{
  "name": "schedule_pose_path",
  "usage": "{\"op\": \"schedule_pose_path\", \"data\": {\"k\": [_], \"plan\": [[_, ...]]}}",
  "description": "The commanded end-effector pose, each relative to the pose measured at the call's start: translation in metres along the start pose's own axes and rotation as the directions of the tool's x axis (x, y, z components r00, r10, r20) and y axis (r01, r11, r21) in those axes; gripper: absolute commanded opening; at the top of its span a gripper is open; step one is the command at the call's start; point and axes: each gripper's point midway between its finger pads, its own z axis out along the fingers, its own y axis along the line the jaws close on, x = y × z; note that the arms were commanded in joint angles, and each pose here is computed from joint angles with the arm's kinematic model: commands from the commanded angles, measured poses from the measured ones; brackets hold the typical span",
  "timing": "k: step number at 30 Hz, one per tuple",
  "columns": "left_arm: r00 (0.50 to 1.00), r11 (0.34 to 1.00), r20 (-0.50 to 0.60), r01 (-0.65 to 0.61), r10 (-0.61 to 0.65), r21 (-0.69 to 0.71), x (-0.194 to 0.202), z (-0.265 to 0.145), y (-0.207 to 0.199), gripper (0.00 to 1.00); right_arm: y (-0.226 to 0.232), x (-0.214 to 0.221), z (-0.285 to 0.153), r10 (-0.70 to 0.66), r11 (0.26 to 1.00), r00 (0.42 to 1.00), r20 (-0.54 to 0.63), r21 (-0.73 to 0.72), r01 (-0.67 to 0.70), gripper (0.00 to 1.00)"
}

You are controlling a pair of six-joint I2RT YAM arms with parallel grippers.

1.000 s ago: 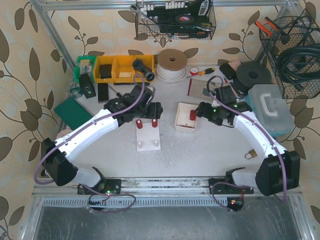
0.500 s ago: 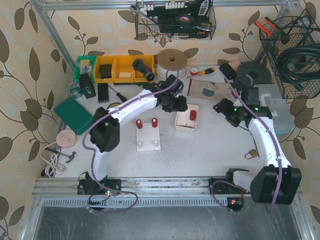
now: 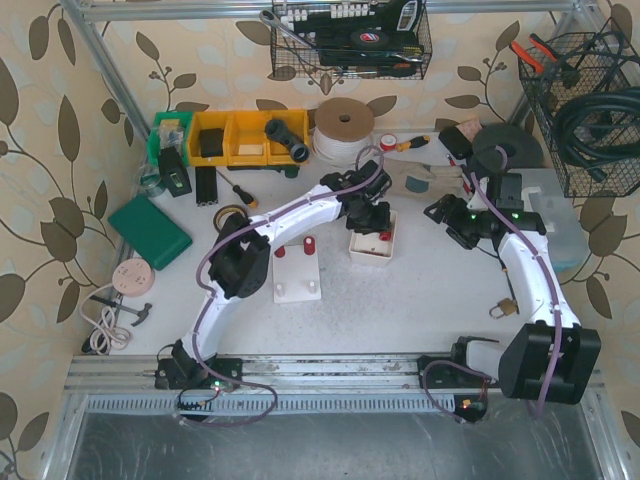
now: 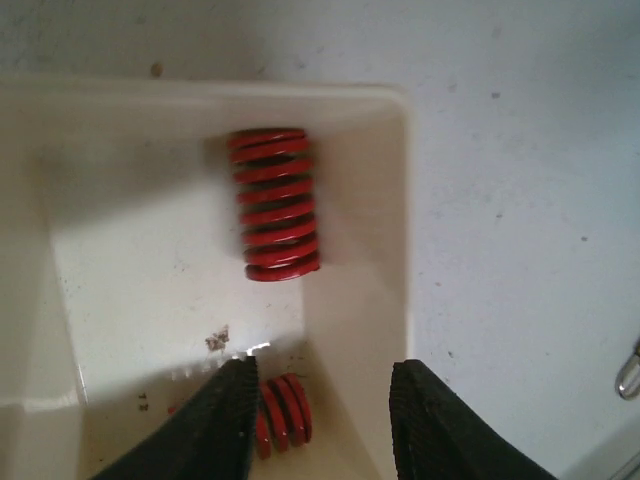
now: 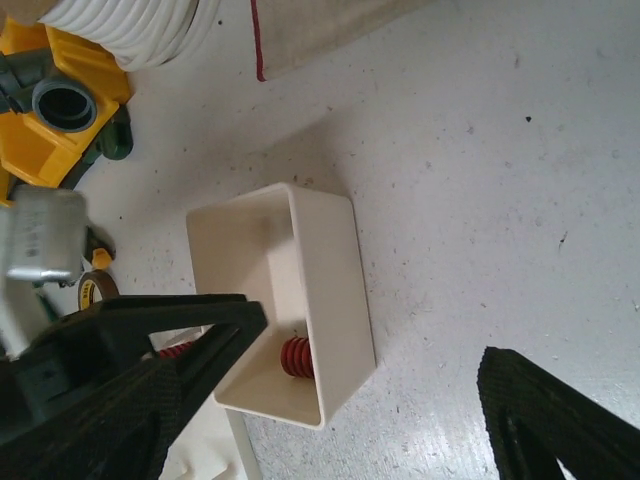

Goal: Install the large spring

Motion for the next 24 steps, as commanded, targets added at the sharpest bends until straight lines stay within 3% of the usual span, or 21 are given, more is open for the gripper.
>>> {"op": "schedule_pose_path", "data": {"k": [1,7,13,18,24], "plan": [[1.0,0.997,-0.024,0.015,-0.017,-0.072,0.007,0.013,0.011,0.39,0.005,0.0,-0.002,-0.037,0.999,0.999,0.004,-0.031,0.037,0.81],[1.0,0.994,0.006,-0.002,0.003,-0.11,0.0,0.023,0.017,0.37,0.011,-0.002,-0.004,-0.046,0.998,0.999,0.008,-0.051,0.047,0.81],[0.999,0.996,0.04,0.008,-0.005,-0.085,-0.006,0.027,0.014,0.47,0.009,-0.003,-0.005,-0.054,0.998,0.998,0.017,-0.042,0.054,0.81],[0.995,0.996,0.091,0.036,-0.029,-0.08,-0.014,0.026,0.014,0.5,0.008,-0.002,-0.005,-0.054,0.998,0.998,0.02,-0.039,0.055,0.81],[0.997,0.99,0.06,0.055,-0.048,-0.127,-0.012,0.041,0.023,0.51,0.009,-0.004,-0.007,-0.063,0.997,0.998,0.027,-0.035,0.064,0.81]]}}
